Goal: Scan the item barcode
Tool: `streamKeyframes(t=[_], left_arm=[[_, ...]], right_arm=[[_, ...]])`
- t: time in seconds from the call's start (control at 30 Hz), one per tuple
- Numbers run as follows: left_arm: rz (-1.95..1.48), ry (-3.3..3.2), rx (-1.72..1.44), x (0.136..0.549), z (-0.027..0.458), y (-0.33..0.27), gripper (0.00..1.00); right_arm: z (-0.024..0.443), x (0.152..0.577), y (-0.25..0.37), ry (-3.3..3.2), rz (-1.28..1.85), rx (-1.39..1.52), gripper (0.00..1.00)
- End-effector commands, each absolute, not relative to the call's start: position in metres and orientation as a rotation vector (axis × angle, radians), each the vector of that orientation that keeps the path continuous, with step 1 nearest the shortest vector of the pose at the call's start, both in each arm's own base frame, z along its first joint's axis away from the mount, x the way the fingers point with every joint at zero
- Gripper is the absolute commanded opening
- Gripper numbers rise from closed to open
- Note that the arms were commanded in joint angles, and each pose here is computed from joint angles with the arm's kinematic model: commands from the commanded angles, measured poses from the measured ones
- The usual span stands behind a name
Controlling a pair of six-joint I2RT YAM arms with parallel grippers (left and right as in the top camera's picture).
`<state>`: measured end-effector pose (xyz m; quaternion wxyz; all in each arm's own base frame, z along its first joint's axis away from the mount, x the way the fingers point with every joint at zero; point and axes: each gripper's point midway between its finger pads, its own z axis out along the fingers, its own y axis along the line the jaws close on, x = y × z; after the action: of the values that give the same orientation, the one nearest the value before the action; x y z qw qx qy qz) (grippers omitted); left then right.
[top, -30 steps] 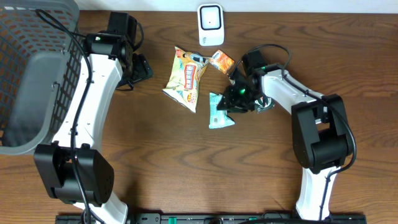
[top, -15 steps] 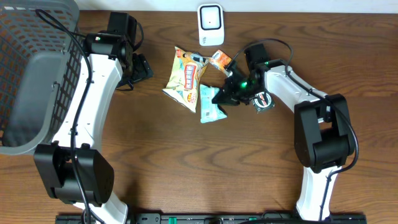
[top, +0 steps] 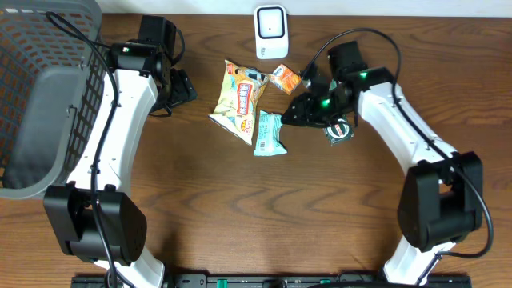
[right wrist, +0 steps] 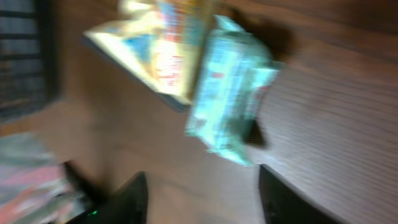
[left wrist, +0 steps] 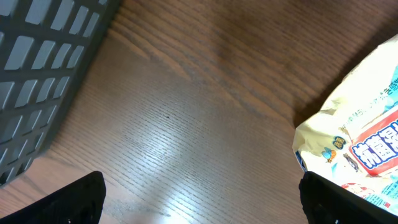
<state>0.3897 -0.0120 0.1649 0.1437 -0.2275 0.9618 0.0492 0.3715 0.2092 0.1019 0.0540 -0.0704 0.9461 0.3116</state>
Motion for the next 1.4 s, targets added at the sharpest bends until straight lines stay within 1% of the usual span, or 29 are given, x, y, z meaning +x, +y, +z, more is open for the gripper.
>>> streamKeyframes(t=[0.0,0.03,0.07,0.13,0.27,0.4,0.47,0.5,0.53,0.57,0.6,0.7,0.83,1.0,1.03,1.13,1.37], left_arm=[[0.161,2.769,-0.638,0.389,0.168,-0.009,0.98],[0.161,2.769,-0.638,0.389,0.168,-0.009,0.98],[0.161,2.769,-0.638,0.389,0.168,-0.009,0.98],[0.161,2.769,-0.638,0.389,0.168,-0.009,0.98],[0.161,2.769,-0.638,0.389,0.168,-0.009,0.98],[0.161,2.769,-0.638,0.389,0.168,-0.009,0.98],[0.161,2.769,-0.638,0.389,0.168,-0.009,0.98],[0.161,2.769,-0.638,0.389,0.168,-0.009,0.98],[0.161,2.769,-0.638,0.389,0.168,-0.009,0.98],[0.161,2.769,-0.638,0.389,0.168,-0.009,0.98],[0.161,2.769,-0.638,0.389,0.168,-0.009,0.98],[0.161,2.769,-0.638,0.389,0.168,-0.009,0.98],[0.161,2.769,-0.638,0.389,0.168,-0.009,0.98],[0.161,2.769,-0.638,0.389,0.168,-0.009,0.98],[0.161,2.769,-0.638,0.389,0.168,-0.009,0.98],[0.161,2.769,-0.638,0.389,0.168,-0.009,0.98],[0.161,2.769,-0.638,0.389,0.168,-0.009,0.98]], right_arm=[[0.065,0.37,0.193,2.996,0.664,-0.03,0.59],[0.058,0.371,0.194,3.009,0.644,0.002,0.6],[0.054,0.372,0.197,3.01,0.648,0.013,0.65],[0.039,0.377,0.211,3.005,0.661,0.023,0.7],[0.018,0.377,0.231,3.008,0.675,-0.023,0.7],[-0.004,0.372,0.245,3.046,0.656,0.036,0.7],[-0.016,0.371,0.251,3.053,0.661,0.025,0.6],[-0.02,0.37,0.252,3.059,0.666,0.023,0.44],[-0.023,0.369,0.253,3.068,0.676,0.024,0.18],[-0.024,0.368,0.253,3.071,0.685,0.021,0.05],[-0.02,0.37,0.256,3.055,0.733,-0.021,0.01],[-0.001,0.377,0.261,2.992,0.855,-0.094,0.01],[0.04,0.39,0.256,2.88,0.968,-0.153,0.01],[0.124,0.386,0.266,2.628,1.207,-0.404,0.01],[0.141,0.383,0.267,2.571,1.222,-0.457,0.01],[0.169,0.38,0.268,2.472,1.212,-0.548,0.01],[0.22,0.38,0.268,2.325,1.2,-0.57,0.01]])
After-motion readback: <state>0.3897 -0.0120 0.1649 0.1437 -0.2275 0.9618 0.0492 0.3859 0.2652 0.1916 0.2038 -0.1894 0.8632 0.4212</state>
